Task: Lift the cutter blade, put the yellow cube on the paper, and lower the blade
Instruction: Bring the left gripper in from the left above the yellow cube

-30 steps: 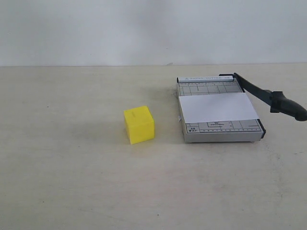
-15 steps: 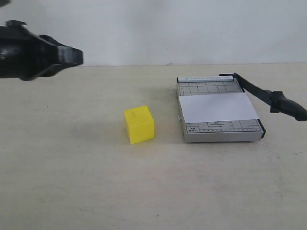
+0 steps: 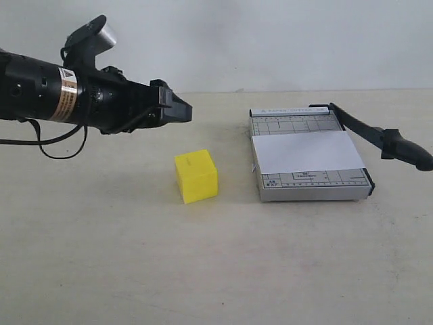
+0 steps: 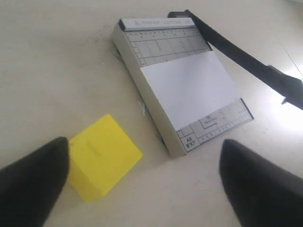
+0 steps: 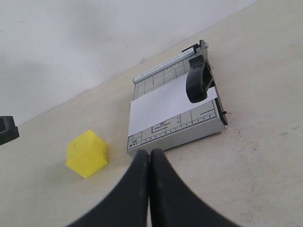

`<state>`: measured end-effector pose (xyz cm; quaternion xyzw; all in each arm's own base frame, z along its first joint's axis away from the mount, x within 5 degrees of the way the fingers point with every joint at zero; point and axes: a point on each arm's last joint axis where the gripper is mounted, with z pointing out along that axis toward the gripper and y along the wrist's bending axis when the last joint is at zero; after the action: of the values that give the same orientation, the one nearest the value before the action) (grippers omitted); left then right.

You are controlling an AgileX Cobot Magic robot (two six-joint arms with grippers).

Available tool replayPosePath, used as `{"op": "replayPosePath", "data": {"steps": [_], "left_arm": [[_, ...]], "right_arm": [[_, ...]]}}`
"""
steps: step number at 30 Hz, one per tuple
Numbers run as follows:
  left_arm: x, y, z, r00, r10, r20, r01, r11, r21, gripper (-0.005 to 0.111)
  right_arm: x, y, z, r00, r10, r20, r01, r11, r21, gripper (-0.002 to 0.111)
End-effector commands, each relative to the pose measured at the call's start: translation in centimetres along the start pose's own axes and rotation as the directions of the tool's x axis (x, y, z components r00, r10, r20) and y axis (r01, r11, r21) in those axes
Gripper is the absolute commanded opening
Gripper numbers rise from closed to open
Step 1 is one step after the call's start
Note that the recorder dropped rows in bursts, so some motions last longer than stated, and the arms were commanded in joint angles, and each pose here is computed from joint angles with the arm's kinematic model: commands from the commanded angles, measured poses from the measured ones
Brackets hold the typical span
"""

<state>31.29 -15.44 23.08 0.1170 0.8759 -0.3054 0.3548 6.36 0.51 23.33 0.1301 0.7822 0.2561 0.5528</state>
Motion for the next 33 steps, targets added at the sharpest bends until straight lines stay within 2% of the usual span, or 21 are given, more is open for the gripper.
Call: {"op": "replayPosePath", "data": {"steps": [1,6,9,13,17,20,22,26,32,33], "left_arm": [[0.3,0.7,1.1,0.993,-0.115,-0.002,0.115,0.993,-0.025,0.097],[1.0,1.4,2.6,0.967,-0.256,-0.016,0.256,0.967,-0.004,0.096],[0.9,1.6,3.5,0.925,-0.379,0.003,0.379,0.925,0.024,0.091],[0.4,0.8,4.7,0.930,-0.365,-0.037,0.367,0.925,0.098,0.081],[-0.5,-0.6,5.3,0.935,-0.340,-0.099,0.354,0.900,0.254,0.079],[-0.6,-1.0,5.5,0.940,-0.319,-0.125,0.342,0.890,0.301,0.079],[-0.5,-0.9,5.6,0.936,-0.330,-0.125,0.352,0.889,0.293,0.079],[-0.5,-1.0,5.6,0.935,-0.331,-0.127,0.354,0.887,0.296,0.085],[-0.4,-0.8,5.6,0.941,-0.309,-0.136,0.336,0.896,0.291,0.110],[-0.4,-0.7,5.5,0.941,-0.310,-0.133,0.336,0.897,0.288,0.110]], "right_arm": [[0.0,0.0,0.0,1.000,0.000,0.005,0.000,1.000,-0.008,0.000],[0.0,0.0,0.0,1.000,0.000,0.005,0.000,1.000,-0.008,0.000],[0.0,0.0,0.0,1.000,0.002,0.004,-0.002,1.000,-0.008,0.000],[0.0,0.0,0.0,1.000,0.010,0.004,-0.010,1.000,-0.008,0.000],[0.0,0.0,0.0,0.999,0.039,0.003,-0.038,0.999,-0.008,0.000],[0.3,0.0,0.0,0.996,0.090,-0.025,-0.090,0.996,-0.009,0.000],[0.5,0.1,-0.1,0.991,0.128,-0.050,-0.128,0.992,-0.009,0.000],[0.7,0.1,-0.1,0.985,0.157,-0.068,-0.157,0.987,-0.009,0.000],[0.7,0.4,-0.1,0.982,0.174,-0.077,-0.178,0.983,-0.041,0.000],[0.7,0.4,-0.1,0.980,0.181,-0.082,-0.185,0.982,-0.043,0.000]]}}
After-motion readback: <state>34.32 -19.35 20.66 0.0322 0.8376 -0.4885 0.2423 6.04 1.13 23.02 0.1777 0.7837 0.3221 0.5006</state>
